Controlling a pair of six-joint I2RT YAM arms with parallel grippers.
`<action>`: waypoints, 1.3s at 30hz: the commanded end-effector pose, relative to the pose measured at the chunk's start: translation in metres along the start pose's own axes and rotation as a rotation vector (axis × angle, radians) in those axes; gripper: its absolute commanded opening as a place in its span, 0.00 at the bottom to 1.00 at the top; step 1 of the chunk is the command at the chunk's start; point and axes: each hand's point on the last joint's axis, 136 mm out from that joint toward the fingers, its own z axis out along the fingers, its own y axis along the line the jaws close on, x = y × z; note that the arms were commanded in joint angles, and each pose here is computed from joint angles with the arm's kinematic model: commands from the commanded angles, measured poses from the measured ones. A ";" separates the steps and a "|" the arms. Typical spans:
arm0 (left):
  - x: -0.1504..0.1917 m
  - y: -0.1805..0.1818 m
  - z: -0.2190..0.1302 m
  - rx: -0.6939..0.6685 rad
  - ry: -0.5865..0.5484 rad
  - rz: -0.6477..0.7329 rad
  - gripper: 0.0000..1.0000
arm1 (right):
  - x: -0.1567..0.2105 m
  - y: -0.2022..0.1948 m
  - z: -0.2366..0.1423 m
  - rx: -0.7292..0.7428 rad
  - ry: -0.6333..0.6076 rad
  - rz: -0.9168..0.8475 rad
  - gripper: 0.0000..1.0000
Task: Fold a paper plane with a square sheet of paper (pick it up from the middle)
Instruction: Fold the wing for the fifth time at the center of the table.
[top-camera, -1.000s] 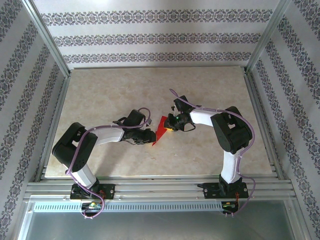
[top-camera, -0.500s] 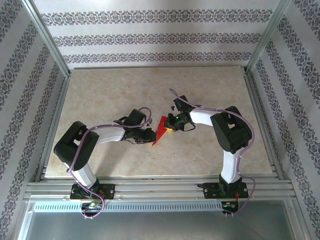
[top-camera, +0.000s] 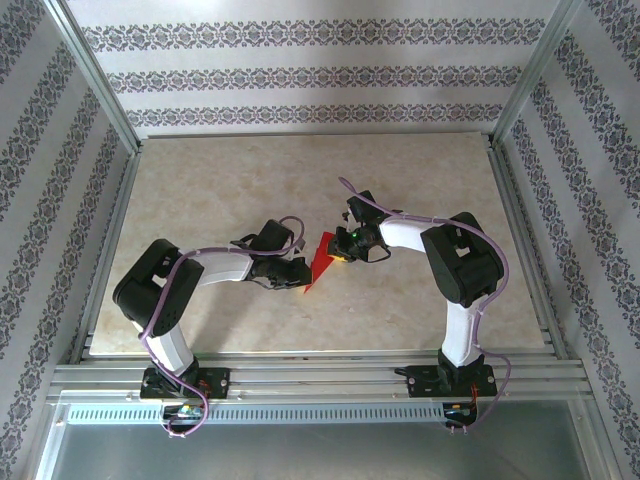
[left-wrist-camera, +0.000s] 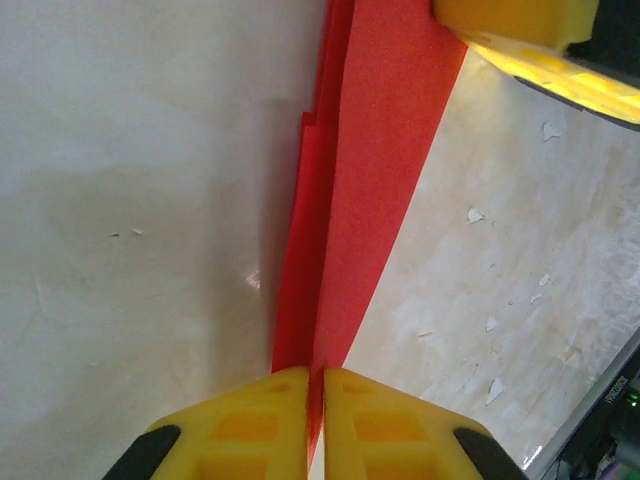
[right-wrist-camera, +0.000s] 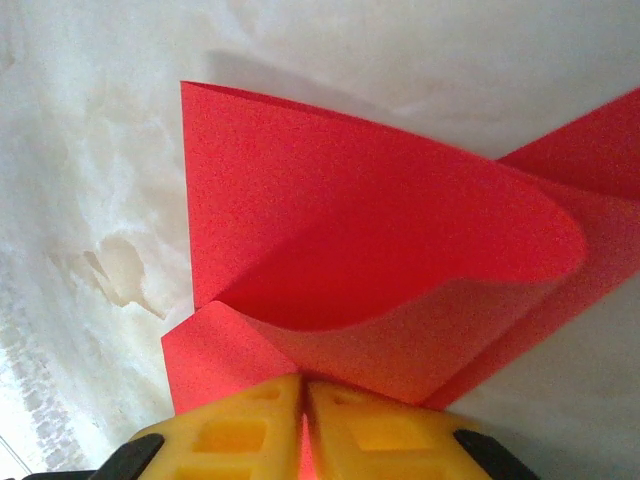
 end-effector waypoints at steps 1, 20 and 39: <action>0.005 0.013 0.005 -0.049 0.017 0.009 0.11 | 0.022 -0.063 0.021 0.212 0.059 0.060 0.17; -0.025 -0.028 -0.044 -0.127 -0.173 0.134 0.24 | 0.023 -0.065 0.022 0.223 0.067 0.061 0.17; -0.013 -0.007 0.003 -0.213 -0.091 0.122 0.10 | 0.024 -0.067 0.023 0.239 0.081 0.065 0.17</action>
